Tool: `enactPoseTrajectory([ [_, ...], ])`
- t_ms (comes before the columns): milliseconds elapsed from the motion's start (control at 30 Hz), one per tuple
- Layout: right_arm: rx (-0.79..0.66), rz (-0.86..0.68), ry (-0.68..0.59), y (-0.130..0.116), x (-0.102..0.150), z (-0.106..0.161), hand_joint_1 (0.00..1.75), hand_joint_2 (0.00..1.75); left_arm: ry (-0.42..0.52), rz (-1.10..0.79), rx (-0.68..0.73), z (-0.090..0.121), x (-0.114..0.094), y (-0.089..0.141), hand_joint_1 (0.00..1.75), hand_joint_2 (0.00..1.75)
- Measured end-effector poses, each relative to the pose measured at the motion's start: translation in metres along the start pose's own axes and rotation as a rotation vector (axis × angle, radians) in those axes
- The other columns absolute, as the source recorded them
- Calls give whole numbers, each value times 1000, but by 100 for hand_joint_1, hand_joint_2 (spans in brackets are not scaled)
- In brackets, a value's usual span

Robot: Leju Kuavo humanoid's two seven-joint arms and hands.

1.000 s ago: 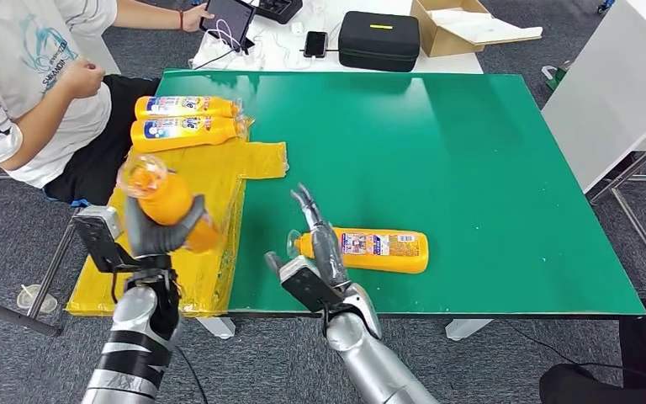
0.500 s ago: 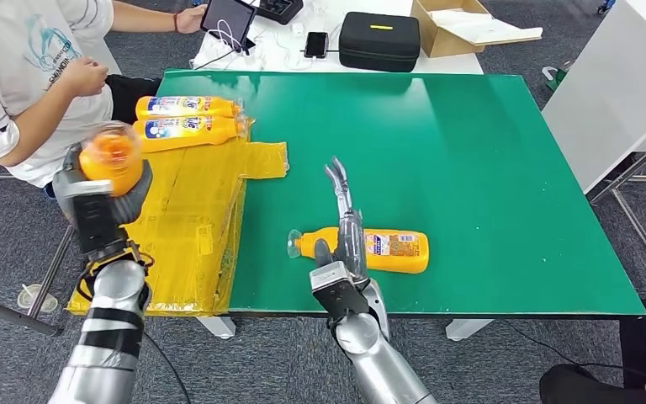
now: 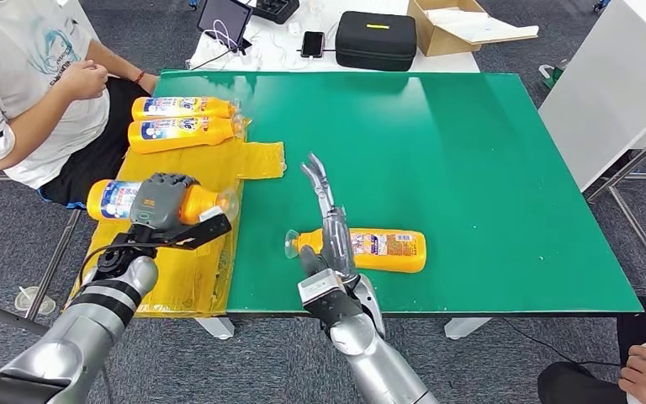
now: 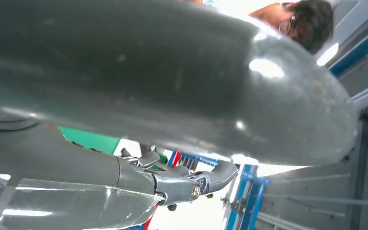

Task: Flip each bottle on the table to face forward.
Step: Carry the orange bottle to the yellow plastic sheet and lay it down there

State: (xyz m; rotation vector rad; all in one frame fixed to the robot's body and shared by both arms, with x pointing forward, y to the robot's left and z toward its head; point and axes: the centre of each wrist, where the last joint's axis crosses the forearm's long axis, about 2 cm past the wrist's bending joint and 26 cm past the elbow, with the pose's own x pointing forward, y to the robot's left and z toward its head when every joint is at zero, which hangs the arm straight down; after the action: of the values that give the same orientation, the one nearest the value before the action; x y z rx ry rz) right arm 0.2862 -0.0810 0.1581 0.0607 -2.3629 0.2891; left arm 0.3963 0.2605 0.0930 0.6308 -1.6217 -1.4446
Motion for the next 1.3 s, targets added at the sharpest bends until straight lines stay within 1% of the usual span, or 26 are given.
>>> enactPoseTrajectory([
  [100, 19, -10, -3, 2, 0, -1, 0, 0, 13, 21, -85, 7, -9, -5, 175, 175],
  [300, 36, -15, -4, 5, 0, 0, 0, 0, 33, 27, -135, 14, -18, -8, 175, 175],
  [500, 74, -32, -4, 8, 0, -1, 0, 0, 52, 109, -209, 19, -24, -11, 175, 175],
  [533, 81, -35, -3, 9, -1, -1, 0, 0, 54, 120, -218, 20, -24, -12, 171, 175],
  [567, 89, -38, -2, 10, -1, -1, 0, 0, 56, 128, -227, 21, -25, -13, 147, 175],
  [633, 105, -42, 2, 12, -1, 0, 0, 0, 58, 139, -244, 22, -25, -15, 62, 175],
  [667, 113, -44, 4, 13, -2, 0, 0, 0, 57, 146, -254, 23, -25, -16, 21, 175],
  [700, 120, -45, 7, 13, -2, 0, 0, 0, 55, 155, -266, 24, -25, -17, 1, 175],
  [867, 156, -58, 25, 16, -6, 2, 0, 0, 44, 213, -332, 27, -25, -22, 0, 175],
  [1000, 172, -69, 42, 18, -8, 4, 0, 0, 24, 259, -362, 27, -25, -23, 0, 0],
  [1300, 188, -75, 66, 20, -13, 7, 0, 0, -28, 365, -396, 25, -25, -21, 0, 0],
])
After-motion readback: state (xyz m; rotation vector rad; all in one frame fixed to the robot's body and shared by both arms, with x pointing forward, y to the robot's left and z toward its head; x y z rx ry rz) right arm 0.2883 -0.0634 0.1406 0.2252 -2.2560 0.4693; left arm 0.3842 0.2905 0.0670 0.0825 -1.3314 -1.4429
